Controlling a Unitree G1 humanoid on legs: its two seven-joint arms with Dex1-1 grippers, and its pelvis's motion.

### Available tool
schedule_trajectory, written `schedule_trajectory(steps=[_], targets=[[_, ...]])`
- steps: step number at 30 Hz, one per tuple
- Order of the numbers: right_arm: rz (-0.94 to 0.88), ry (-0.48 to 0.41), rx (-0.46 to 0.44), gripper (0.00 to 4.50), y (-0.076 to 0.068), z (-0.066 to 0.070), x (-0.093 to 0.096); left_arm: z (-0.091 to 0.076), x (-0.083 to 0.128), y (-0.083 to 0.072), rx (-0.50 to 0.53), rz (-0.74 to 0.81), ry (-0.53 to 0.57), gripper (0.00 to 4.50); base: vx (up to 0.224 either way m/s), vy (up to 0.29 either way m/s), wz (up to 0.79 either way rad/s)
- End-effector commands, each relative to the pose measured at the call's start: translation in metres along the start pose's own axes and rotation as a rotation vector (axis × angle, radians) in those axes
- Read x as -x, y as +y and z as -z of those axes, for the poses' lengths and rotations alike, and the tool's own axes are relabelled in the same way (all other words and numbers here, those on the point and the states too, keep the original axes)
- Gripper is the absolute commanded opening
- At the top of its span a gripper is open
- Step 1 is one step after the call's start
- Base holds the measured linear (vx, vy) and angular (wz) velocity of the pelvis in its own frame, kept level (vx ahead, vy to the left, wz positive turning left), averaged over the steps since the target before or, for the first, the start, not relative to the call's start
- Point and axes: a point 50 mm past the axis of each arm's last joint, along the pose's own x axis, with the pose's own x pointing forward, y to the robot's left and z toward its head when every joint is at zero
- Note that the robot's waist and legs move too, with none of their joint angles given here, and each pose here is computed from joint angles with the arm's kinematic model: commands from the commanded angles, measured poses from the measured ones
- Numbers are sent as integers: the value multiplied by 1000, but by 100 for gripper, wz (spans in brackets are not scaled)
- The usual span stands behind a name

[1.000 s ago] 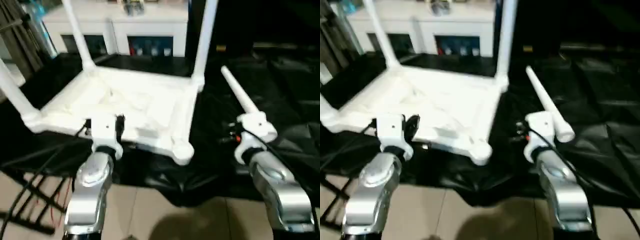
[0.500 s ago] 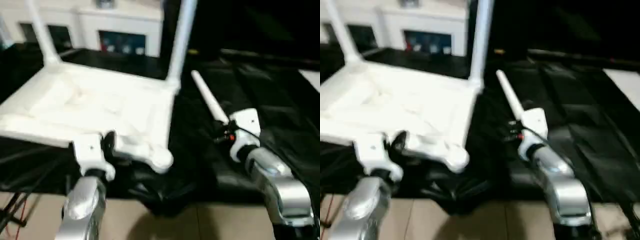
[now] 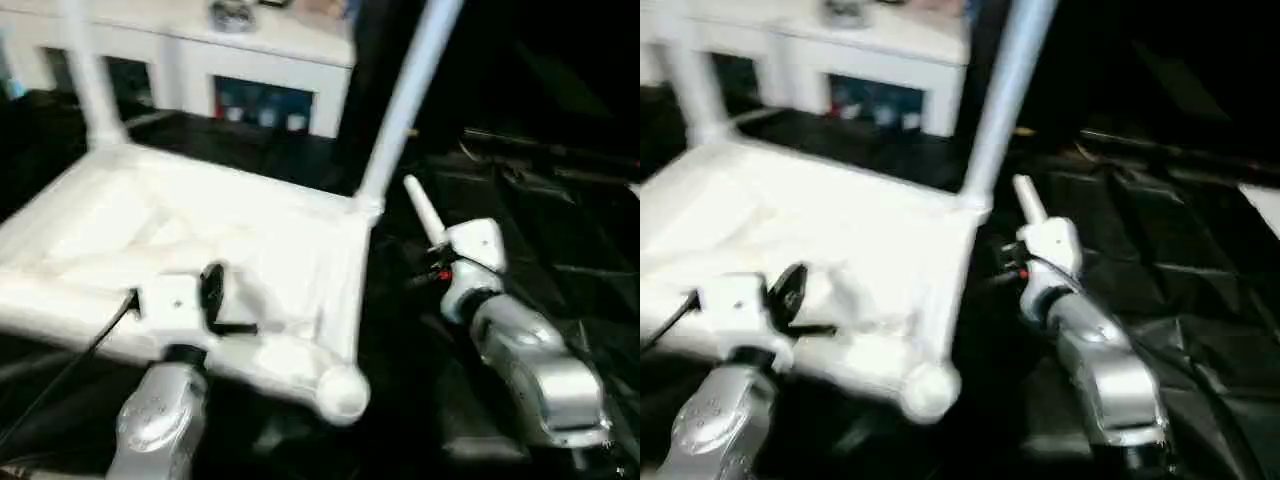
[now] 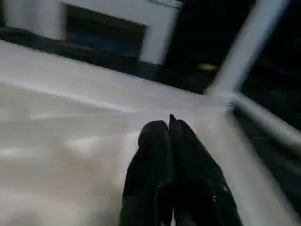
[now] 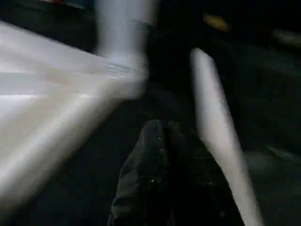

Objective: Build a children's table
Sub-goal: Move to table, then pick table leg

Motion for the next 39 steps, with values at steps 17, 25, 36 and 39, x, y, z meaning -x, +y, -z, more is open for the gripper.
schedule_trajectory(steps=[17,25,36,39], targets=[[160,310,42,191,-50,-30,-6,-7,-9,0,-121,351,110,169,-27,-5,3],[118,430,9,261,-54,-21,-1,2,-3,3,-112,485,235,231,0,0,0],[127,487,-27,344,-59,-9,0,7,9,13,-105,453,285,297,0,0,0],[144,505,-6,372,-61,-6,-3,9,9,17,-127,467,303,322,0,0,0]])
